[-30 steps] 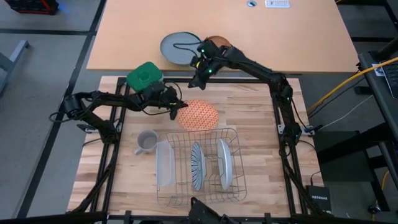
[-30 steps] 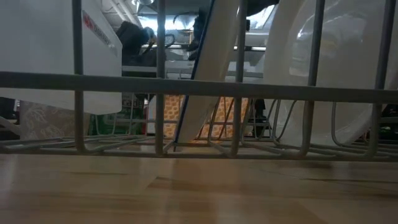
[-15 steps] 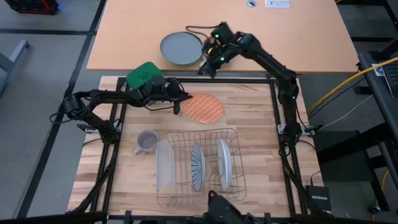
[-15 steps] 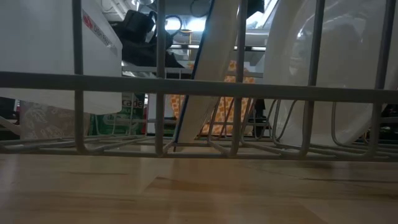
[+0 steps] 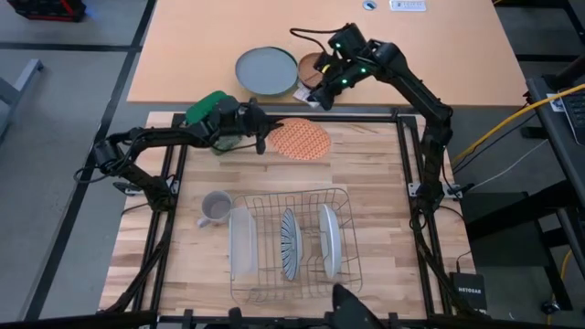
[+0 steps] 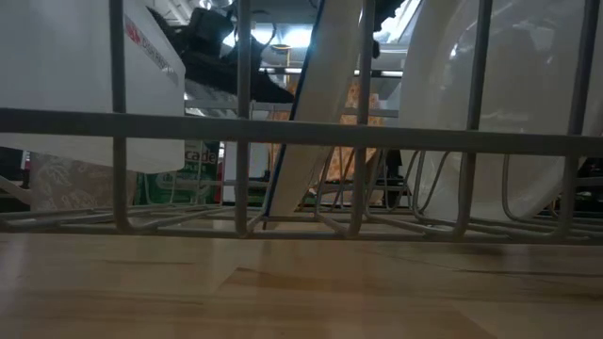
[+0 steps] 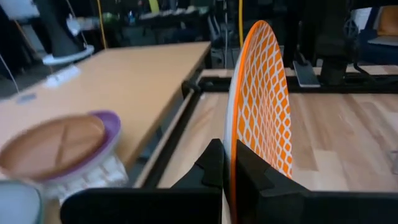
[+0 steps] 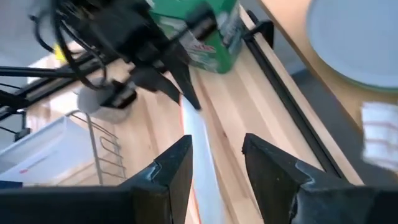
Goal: Sort dishes
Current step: Put the orange plate in the dish rack
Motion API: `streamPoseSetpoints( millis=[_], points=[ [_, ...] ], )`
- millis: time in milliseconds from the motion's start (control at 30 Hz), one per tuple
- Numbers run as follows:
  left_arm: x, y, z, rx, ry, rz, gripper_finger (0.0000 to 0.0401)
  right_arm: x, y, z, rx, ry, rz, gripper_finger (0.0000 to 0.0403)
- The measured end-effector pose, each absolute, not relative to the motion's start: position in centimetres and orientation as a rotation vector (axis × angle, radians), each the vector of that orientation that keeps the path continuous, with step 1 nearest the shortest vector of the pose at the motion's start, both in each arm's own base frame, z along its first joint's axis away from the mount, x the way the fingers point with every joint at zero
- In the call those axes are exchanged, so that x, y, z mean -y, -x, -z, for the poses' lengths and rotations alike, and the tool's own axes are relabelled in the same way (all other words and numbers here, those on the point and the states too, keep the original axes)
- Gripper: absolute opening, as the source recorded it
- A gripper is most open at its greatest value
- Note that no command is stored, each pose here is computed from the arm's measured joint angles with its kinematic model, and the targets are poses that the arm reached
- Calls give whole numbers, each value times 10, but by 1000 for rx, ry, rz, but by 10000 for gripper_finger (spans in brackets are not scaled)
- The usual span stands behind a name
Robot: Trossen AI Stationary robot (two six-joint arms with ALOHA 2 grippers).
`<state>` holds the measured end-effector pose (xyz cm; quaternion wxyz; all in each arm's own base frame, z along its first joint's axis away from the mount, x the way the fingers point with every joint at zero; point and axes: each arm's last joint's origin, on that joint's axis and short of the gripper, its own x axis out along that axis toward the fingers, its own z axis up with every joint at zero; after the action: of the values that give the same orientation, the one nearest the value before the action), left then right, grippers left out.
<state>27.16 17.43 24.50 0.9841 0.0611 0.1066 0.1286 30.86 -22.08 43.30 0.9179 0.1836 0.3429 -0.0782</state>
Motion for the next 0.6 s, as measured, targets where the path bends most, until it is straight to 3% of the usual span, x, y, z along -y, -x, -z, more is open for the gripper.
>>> streamPoseSetpoints(
  millis=[433, 600],
  points=[
    [-166, -260, -281, -163, -290, -235, 0, 192, -264, -465, -762, -307, 293, 147],
    [-156, -252, -297, -106, -378, -138, 0, 178, -244, -480, -743, -276, 342, 147]
  ],
)
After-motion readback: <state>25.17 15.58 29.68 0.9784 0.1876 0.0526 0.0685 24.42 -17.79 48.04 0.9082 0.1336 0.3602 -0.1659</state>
